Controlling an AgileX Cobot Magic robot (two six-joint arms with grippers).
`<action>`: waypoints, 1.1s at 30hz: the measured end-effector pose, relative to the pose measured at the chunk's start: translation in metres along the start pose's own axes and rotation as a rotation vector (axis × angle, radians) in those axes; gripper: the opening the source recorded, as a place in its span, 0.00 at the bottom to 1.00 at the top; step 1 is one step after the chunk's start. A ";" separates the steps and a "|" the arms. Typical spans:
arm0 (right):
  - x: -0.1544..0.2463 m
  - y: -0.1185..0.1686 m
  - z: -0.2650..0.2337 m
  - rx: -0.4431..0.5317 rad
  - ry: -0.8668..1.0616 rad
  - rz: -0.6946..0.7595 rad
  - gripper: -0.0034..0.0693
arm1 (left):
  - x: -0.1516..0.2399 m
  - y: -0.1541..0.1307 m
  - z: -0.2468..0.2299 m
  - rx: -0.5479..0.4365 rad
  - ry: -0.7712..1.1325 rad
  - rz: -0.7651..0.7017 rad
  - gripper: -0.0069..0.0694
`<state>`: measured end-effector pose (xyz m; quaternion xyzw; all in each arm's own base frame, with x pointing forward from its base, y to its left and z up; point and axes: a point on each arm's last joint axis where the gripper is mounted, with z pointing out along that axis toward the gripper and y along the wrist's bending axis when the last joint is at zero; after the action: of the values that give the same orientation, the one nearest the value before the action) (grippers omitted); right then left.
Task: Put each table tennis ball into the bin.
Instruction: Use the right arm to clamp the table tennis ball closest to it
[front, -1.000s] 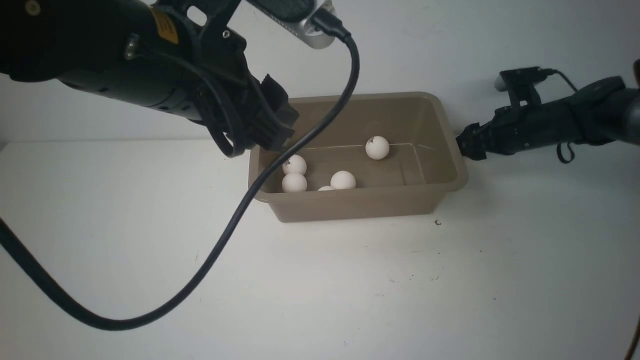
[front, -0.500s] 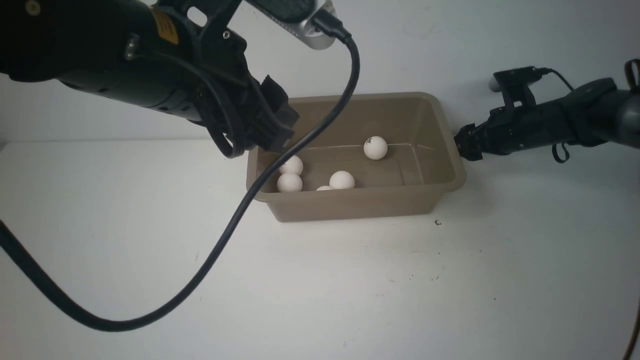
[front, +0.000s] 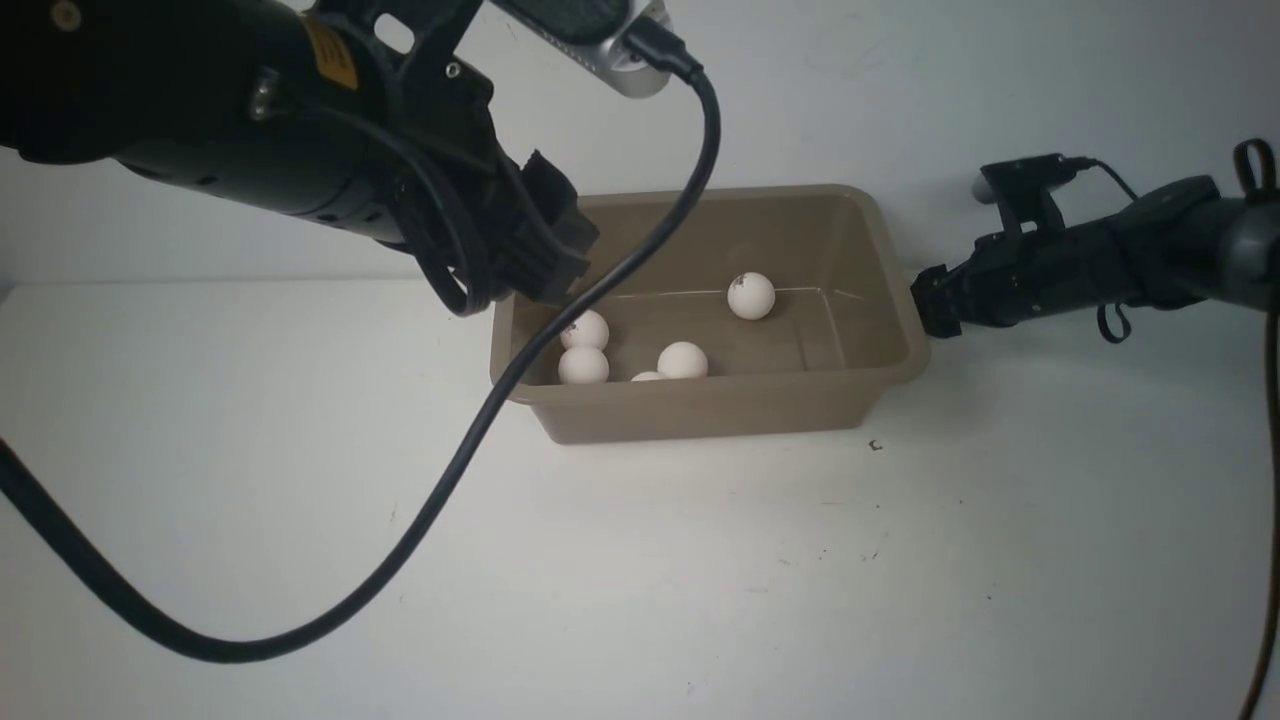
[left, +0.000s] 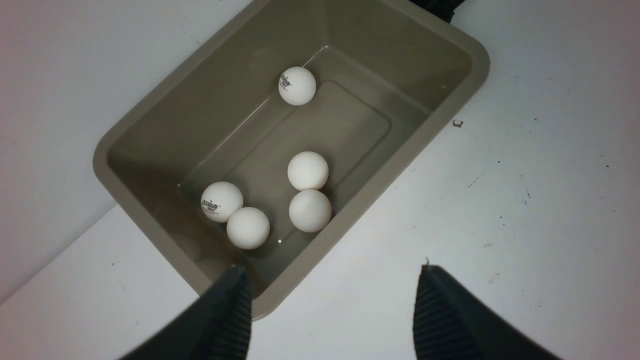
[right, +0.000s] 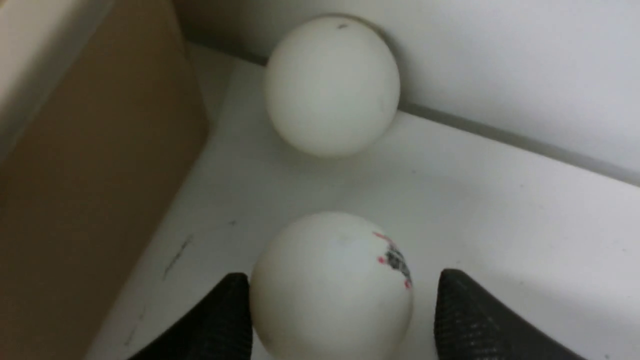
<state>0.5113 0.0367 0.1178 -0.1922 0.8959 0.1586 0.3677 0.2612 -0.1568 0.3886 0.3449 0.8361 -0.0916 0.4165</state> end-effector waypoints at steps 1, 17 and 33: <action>0.000 0.000 0.000 0.004 -0.001 -0.001 0.65 | 0.000 0.000 0.000 0.000 0.000 0.000 0.61; -0.002 -0.004 0.000 0.048 -0.019 -0.008 0.55 | 0.000 0.001 0.000 -0.015 0.005 0.016 0.61; -0.050 0.011 -0.061 0.007 -0.105 -0.091 0.55 | -0.001 0.002 0.000 -0.020 -0.006 0.019 0.61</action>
<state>0.5025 0.0313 0.1967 -0.2229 0.8663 0.1485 0.4217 0.2626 -0.1557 0.3893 0.3482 0.8325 -0.0803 0.4234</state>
